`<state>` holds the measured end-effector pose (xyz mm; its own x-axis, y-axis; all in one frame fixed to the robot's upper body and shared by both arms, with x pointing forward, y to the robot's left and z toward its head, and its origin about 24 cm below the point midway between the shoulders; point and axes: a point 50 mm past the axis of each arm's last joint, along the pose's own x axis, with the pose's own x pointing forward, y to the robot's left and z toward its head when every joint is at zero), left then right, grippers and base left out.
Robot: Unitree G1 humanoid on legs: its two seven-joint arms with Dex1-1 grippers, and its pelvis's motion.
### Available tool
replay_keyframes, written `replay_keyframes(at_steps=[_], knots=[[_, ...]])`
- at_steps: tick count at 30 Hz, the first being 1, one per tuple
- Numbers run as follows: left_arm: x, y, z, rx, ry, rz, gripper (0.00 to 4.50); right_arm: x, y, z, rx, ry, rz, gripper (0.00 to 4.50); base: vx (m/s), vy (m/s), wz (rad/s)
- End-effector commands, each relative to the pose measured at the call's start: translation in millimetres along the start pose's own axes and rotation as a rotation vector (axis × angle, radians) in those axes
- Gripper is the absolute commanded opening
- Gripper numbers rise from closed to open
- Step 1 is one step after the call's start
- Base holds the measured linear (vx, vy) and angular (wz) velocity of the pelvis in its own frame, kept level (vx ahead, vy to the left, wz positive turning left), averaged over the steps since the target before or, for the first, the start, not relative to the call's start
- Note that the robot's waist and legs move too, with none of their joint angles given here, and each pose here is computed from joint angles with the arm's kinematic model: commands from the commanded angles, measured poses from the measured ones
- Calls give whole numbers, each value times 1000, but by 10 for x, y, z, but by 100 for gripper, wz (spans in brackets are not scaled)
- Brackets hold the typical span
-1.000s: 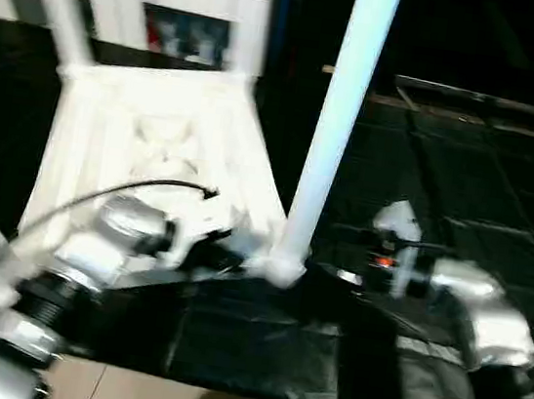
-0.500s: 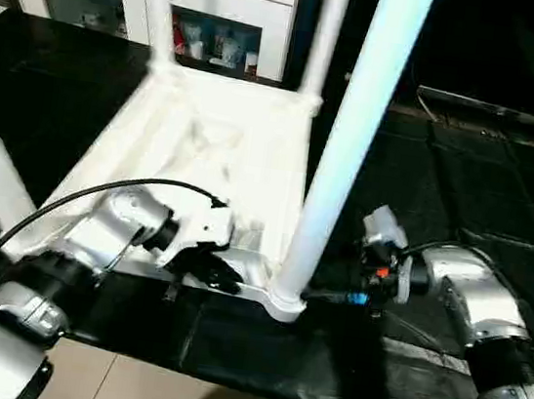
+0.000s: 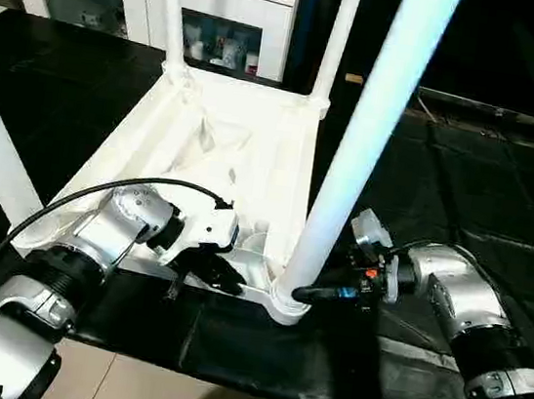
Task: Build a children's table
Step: Rotate leg to tighten
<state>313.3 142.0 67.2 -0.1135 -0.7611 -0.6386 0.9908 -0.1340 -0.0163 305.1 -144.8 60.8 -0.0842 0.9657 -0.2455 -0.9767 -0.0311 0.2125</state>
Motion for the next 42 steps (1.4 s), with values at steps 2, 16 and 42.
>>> replay_keyframes(at_steps=[2, 16, 42], knots=[[20, 62, 36, -9, 28, 35, 0, 23, 46, 1, 3, -16, 43, 207, 0, 0, 0], [418, 258, 361, -266, -209, 432, 0, 562, -163, -52, 174, -100, -665, 193, 0, 0, 0], [237, 140, 285, -218, -212, 433, 0, 293, -19, 115, -3, -155, -590, 385, 0, 0, 0]])
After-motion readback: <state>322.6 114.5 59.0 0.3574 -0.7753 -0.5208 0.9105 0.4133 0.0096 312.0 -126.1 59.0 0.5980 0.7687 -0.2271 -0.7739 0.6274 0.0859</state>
